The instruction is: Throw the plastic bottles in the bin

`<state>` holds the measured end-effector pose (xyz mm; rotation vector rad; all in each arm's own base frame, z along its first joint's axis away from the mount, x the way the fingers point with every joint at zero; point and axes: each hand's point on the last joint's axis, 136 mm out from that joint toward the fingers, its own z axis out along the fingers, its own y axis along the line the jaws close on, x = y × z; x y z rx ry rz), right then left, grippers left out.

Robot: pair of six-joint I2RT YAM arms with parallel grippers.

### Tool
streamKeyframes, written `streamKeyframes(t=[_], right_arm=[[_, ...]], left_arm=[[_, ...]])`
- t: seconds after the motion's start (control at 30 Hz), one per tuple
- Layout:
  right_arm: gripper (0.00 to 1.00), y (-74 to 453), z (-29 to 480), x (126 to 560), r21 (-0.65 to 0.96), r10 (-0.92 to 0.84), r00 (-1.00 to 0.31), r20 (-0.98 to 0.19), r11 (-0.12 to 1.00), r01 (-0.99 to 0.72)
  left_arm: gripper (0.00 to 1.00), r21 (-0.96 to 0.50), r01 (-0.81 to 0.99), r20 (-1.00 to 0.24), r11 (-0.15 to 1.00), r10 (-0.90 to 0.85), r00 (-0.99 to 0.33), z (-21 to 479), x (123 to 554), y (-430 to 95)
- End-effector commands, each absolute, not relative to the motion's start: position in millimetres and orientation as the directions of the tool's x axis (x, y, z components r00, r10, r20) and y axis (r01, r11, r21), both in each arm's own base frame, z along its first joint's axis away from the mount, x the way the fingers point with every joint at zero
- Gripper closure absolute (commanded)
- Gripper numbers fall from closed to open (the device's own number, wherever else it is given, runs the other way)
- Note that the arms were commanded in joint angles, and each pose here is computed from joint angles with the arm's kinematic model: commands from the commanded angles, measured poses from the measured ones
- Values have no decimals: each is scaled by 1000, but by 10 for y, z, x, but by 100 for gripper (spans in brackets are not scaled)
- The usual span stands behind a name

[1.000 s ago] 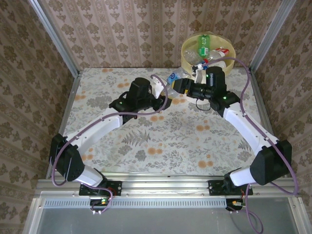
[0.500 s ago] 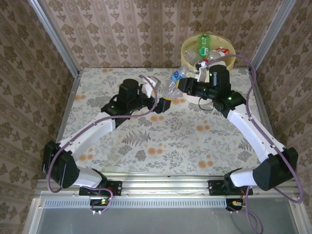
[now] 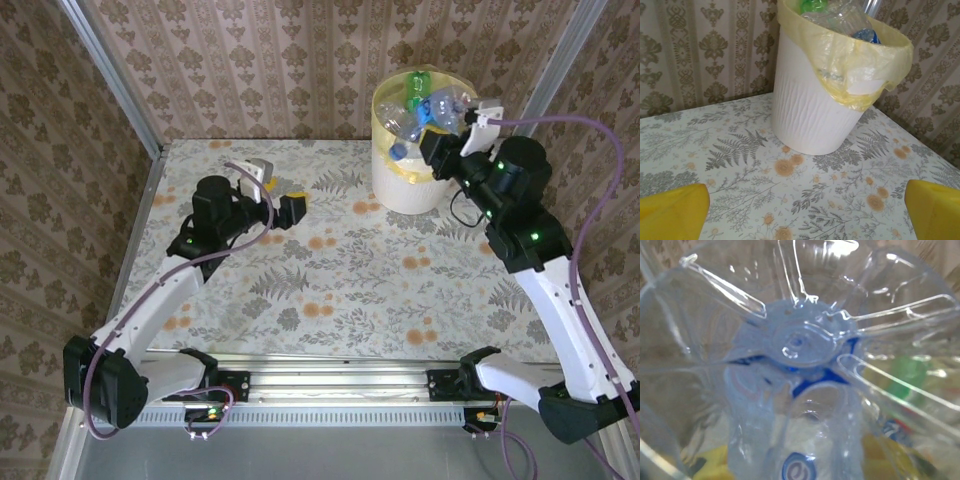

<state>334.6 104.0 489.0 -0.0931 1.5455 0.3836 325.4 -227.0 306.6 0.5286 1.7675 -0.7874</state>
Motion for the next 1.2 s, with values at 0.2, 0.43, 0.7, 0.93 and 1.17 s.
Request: streamKeyframes(t=[0.2,0.43,0.7,0.93,1.17], right_arm=[[80,354,5475,3107,67,53,354,-934,997,26],[79,290,5394,3284,66,50,307,-951,997,44],[62,-73,4816,4323,218,220,-31,-975,974,67],[18,-6,4407,4733,376,361,-266,-894,927,-6],[13,-37,4525,4509,381,362,-252,-897,924,-28]], left_arm=[[0,-275,614,-940,739,-72,-335,2993,3323,-2060],[0,-277,607,-937,745,-71,-342,2959,3361,-2049],[0,-287,577,-929,764,-76,-362,2886,3415,-1987],[0,-308,543,-915,781,-88,-393,2818,3438,-1882],[0,-309,522,-914,795,-96,-395,2795,3453,-1816]])
